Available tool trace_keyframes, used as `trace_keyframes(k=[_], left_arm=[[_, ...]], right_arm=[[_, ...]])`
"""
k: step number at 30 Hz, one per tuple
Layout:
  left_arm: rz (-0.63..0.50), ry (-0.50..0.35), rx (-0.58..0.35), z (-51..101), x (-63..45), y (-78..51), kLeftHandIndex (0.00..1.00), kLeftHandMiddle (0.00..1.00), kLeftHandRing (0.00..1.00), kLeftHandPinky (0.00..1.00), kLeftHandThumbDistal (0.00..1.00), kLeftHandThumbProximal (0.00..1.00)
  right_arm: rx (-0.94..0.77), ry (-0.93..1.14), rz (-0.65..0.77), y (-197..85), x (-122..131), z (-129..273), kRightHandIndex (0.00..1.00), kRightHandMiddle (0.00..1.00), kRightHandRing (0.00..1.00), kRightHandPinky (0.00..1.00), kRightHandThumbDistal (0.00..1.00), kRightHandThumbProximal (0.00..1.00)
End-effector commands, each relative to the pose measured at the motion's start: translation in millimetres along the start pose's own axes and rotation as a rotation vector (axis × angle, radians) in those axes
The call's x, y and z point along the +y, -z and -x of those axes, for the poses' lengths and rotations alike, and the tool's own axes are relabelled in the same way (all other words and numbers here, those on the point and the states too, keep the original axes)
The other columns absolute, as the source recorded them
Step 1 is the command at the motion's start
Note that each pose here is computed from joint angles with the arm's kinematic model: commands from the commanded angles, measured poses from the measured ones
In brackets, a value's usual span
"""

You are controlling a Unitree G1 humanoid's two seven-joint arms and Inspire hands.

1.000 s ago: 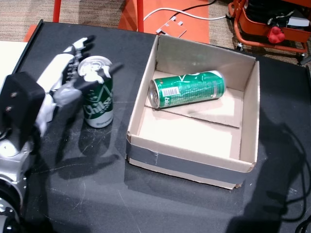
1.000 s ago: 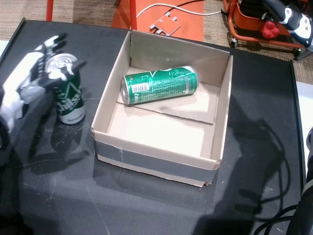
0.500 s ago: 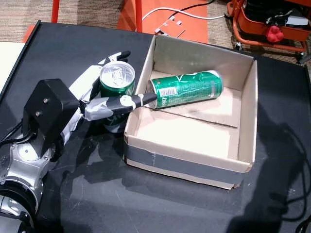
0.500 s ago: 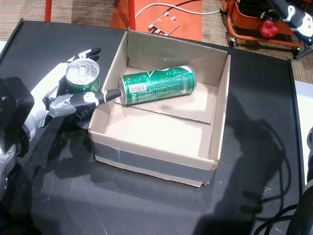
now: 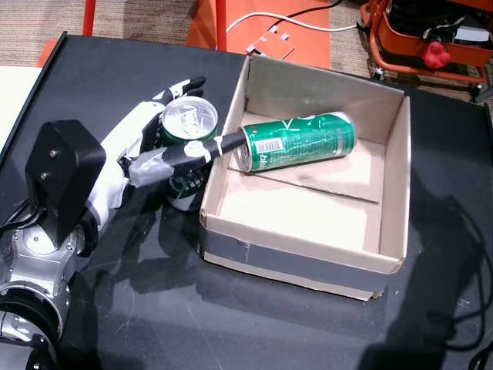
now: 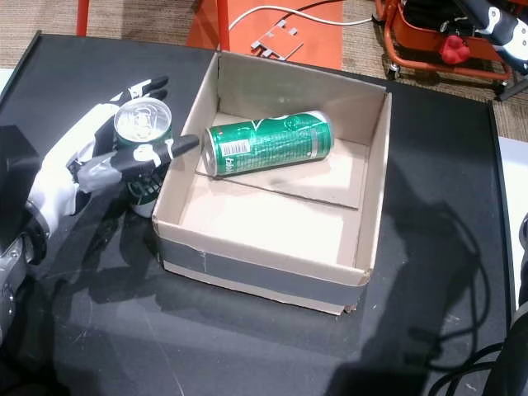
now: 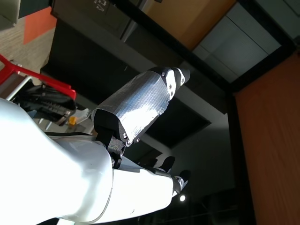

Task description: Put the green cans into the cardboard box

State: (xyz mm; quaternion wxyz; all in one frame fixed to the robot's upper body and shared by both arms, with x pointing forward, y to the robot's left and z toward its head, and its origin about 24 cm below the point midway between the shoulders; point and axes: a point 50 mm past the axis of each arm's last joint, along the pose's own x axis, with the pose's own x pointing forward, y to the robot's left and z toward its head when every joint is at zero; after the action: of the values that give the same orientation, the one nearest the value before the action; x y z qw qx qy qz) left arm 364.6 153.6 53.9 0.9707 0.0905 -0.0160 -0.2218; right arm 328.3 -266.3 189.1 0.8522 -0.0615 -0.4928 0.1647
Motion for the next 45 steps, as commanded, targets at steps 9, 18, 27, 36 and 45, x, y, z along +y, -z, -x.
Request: trace_keyframes(k=[9, 18, 27, 36, 45], left_arm=[[-0.006, -0.05, 0.018, 4.3, 3.6, 5.5, 1.0, 1.0, 1.0, 1.0, 1.0, 0.51], [0.011, -0.046, 0.011, 6.8, 6.2, 6.2, 1.0, 1.0, 1.0, 1.0, 1.0, 0.52], [-0.008, -0.042, 0.016, 10.1, 11.4, 6.6, 1.0, 1.0, 1.0, 1.0, 1.0, 0.51], [-0.051, -0.024, 0.034, 13.9, 17.3, 7.2, 1.0, 1.0, 1.0, 1.0, 1.0, 0.51], [-0.121, -0.011, 0.039, 12.2, 15.2, 5.4, 1.0, 1.0, 1.0, 1.0, 1.0, 0.51]], right_arm=[[-0.013, 0.011, -0.006, -3, -6, 0, 0.98, 0.94, 0.91, 0.99, 1.0, 0.71], [-0.031, 0.035, 0.002, -3, -3, -1, 0.97, 0.93, 0.91, 0.98, 1.0, 0.74], [-0.057, 0.025, -0.016, -4, -4, -2, 0.96, 0.93, 0.92, 0.99, 1.0, 0.76], [-0.06, 0.027, -0.015, -4, -3, -2, 0.96, 0.93, 0.91, 0.99, 1.0, 0.76], [-0.063, 0.014, -0.015, -5, -3, -1, 0.97, 0.94, 0.92, 1.0, 1.0, 0.72]])
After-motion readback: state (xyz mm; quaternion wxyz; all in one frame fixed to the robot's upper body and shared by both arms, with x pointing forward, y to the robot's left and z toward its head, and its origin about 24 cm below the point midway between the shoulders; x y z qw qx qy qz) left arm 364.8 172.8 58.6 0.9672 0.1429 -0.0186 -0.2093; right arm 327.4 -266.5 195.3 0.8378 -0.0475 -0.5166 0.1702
